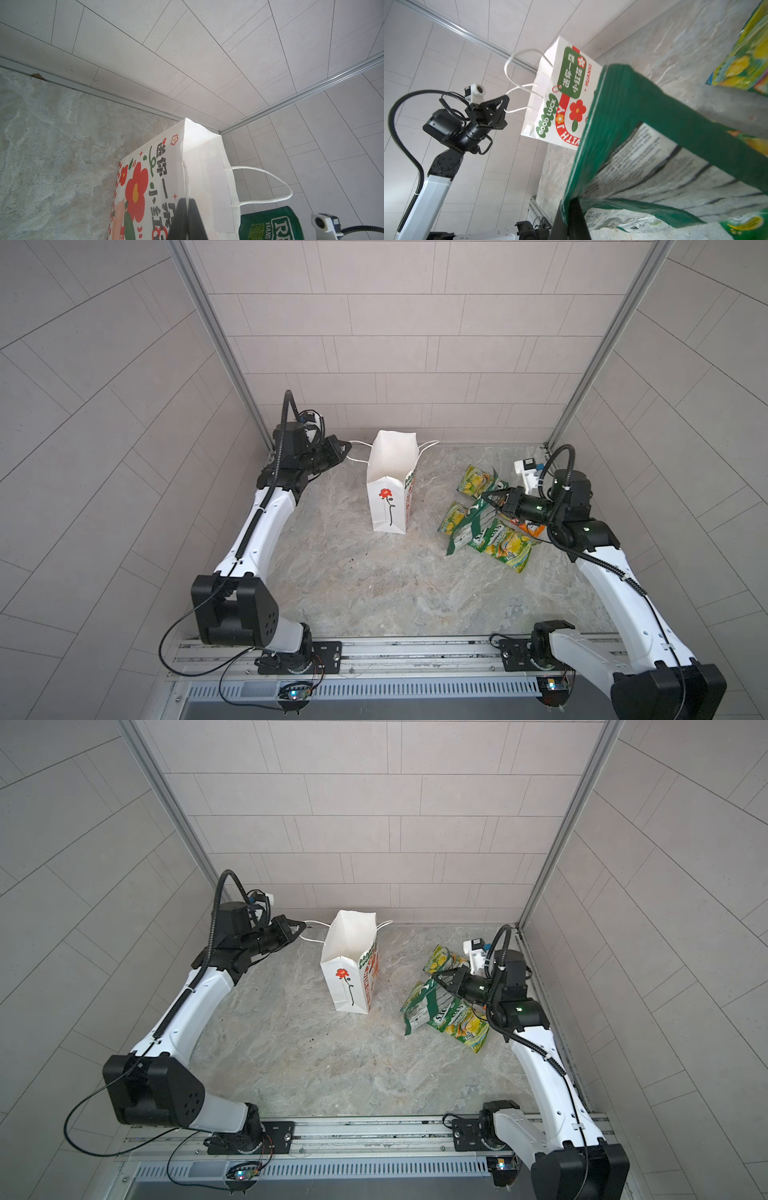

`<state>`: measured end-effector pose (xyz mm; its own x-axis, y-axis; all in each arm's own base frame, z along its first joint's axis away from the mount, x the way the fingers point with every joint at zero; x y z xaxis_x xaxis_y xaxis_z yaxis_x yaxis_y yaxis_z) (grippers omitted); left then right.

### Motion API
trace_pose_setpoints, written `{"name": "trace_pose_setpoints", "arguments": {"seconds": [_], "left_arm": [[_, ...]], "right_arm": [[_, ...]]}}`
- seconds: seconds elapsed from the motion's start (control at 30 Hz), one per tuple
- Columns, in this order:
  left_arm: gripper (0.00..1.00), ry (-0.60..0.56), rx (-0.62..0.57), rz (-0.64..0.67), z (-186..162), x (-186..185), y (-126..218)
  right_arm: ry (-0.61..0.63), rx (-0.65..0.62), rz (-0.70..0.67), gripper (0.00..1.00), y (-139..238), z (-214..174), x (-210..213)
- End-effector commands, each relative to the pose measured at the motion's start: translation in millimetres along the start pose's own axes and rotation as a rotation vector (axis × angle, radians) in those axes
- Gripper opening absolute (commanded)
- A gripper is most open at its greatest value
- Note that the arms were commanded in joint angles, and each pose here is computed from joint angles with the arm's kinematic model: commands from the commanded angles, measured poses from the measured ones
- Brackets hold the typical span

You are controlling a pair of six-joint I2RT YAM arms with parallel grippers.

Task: Take the snacks out of the paper bag
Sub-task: 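Carry the crisps bag over the table nearer the robot with the right gripper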

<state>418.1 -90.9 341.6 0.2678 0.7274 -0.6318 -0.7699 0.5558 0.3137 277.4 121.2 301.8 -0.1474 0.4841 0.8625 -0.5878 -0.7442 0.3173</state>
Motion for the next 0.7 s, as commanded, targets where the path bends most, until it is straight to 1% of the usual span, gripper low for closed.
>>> {"name": "trace_pose_setpoints", "arguments": {"seconds": [0.0,0.1,0.17,0.37,0.53,0.67], "left_arm": [[0.00,-0.033,-0.014,-0.011,2,-5,10],[0.00,-0.030,-0.012,-0.007,1,-4,10],[0.00,-0.030,-0.010,-0.009,1,-4,10],[0.00,-0.029,-0.008,-0.012,0,-4,9],[0.00,-0.027,-0.004,-0.014,-1,-4,9],[0.00,-0.028,-0.006,-0.012,0,-3,9]], "right_arm": [[0.094,-0.002,0.093,0.00,-11,-8,32],[0.108,0.056,0.111,0.00,-30,-28,39],[0.108,0.072,0.122,0.00,-39,-38,40],[0.088,0.148,0.114,0.00,-58,-63,21],[0.055,0.201,0.087,0.00,-59,-83,-2],[0.068,0.246,0.010,0.00,-48,-100,-20]]}}
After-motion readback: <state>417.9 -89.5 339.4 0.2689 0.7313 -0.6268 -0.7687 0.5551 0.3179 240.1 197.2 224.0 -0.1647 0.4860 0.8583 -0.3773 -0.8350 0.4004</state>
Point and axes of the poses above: each gripper's point midway between its finger pads, its own y axis back along the fingers, its own x axis along the line the jaws close on, z = x × y, the point moved 3 cm from there along y, back along the fingers, and after that the axes turned 6 degrees about -y, right-handed, at the moved point
